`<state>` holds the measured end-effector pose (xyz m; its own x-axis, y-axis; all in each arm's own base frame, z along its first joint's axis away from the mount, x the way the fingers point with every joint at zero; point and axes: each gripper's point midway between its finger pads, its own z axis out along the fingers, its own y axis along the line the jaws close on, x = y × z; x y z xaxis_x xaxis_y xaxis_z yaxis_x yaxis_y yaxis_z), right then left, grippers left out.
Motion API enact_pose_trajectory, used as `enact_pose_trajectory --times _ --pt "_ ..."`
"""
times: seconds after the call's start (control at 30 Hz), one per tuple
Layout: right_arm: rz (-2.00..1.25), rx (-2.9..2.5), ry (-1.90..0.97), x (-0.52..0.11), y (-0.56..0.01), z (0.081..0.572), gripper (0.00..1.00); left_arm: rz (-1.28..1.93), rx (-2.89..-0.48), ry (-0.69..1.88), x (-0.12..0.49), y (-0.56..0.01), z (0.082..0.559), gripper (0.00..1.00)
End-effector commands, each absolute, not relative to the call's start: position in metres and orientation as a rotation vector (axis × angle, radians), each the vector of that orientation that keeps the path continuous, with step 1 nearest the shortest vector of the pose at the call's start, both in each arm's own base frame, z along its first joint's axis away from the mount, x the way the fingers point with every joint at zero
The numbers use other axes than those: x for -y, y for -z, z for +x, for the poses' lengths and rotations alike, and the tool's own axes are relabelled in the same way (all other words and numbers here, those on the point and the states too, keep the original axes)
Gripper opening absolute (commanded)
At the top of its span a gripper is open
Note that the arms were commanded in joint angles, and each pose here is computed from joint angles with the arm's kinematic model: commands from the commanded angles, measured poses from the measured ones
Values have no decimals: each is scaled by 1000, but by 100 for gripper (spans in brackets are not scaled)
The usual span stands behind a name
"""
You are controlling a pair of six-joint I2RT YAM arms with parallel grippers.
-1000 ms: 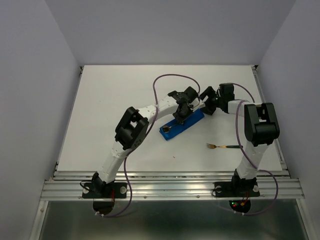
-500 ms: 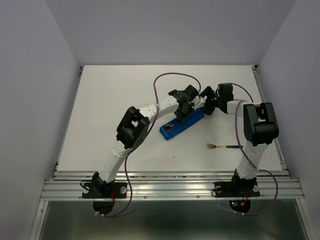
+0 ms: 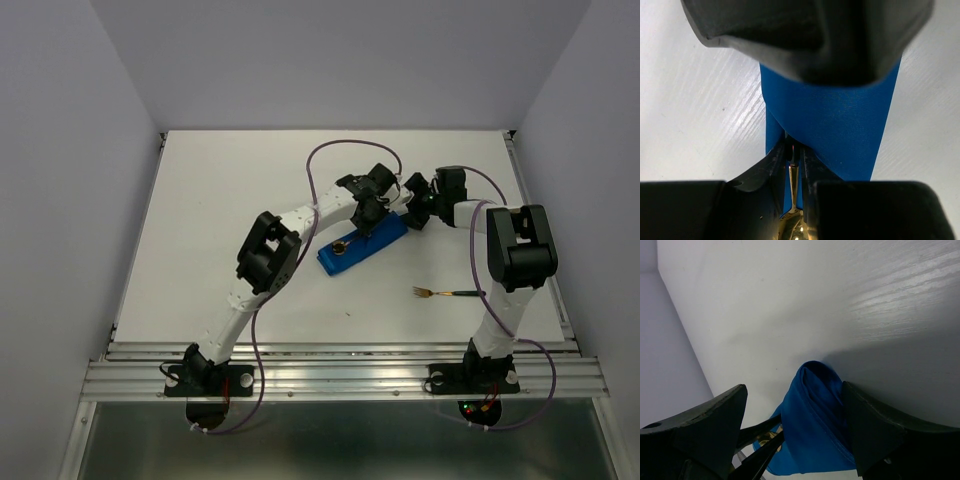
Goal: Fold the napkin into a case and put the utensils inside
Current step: Stuff the spoon into the folded napkin.
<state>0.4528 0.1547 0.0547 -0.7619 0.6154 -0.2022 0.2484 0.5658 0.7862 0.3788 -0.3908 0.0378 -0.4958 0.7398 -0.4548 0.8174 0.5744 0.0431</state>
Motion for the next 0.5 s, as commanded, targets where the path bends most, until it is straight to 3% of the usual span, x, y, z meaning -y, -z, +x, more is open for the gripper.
enact_pose_trajectory --times 0.0,0.17,0.3,0.47 --pt "695 -2373 -1059 -156 -41 448 82 1269 -2315 289 402 -57 386 0" --pt "695 -2370 -1056 -156 -42 447 82 1232 -2319 277 404 -60 392 0" --pt "693 -2366 -1051 -155 -45 447 82 1221 -2313 278 404 -70 391 23" --pt "697 -2363 -1045 -154 -46 447 82 1208 -2315 249 396 -74 390 42"
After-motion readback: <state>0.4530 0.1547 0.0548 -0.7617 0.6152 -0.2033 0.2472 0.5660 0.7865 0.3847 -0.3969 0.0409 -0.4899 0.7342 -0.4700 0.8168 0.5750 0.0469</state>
